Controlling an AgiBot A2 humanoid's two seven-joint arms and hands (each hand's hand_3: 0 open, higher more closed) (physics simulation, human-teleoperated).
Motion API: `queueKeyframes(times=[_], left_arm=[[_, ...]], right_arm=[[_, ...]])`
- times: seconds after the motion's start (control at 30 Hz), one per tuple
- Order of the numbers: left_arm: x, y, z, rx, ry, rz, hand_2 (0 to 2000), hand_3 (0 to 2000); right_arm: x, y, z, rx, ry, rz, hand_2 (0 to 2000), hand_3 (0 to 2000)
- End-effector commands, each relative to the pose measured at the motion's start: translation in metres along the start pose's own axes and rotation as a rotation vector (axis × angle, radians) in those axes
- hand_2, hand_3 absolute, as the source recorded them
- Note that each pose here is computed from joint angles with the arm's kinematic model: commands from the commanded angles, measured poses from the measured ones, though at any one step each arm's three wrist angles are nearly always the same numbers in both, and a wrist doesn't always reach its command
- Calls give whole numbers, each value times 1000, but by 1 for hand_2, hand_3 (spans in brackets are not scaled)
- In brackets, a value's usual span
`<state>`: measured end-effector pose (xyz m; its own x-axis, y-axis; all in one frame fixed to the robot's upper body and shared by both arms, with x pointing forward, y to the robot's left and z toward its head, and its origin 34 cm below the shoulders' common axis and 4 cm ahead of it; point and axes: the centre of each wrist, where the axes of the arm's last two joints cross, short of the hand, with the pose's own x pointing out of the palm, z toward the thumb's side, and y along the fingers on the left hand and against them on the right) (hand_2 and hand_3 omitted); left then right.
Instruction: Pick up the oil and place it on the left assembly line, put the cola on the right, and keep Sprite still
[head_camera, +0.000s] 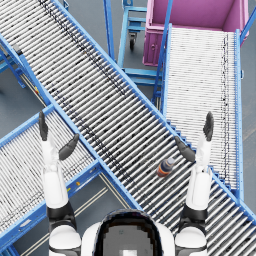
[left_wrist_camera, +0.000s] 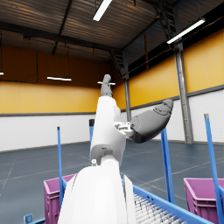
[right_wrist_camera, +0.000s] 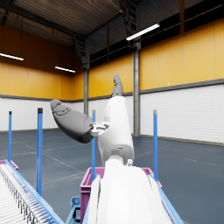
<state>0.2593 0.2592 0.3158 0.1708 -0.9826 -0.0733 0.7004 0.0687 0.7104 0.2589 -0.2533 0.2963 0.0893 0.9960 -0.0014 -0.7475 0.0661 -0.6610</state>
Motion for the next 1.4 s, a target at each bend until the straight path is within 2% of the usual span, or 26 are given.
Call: queueKeyframes(times=[0.03,0.6,0.93,1.1,1.2,1.4], left_arm=[[-3,4,6,27,4,9,0,0],[0,-2,4,12,-6,6,0,0],[12,-12,2,-7,-26,-33,0,0],[22,-11,2,-6,-41,-65,0,0],[26,-14,1,-13,-48,-78,0,0],[26,-18,0,-24,-52,-75,0,0]], right_arm=[[1,-4,5,-23,0,5,0,0],[-1,11,-8,41,-10,-17,0,0],[23,65,-37,238,-50,63,0,0],[31,84,-47,309,-65,94,0,0],[51,101,-51,363,-96,175,0,0],[71,125,-75,497,-125,251,0,0]])
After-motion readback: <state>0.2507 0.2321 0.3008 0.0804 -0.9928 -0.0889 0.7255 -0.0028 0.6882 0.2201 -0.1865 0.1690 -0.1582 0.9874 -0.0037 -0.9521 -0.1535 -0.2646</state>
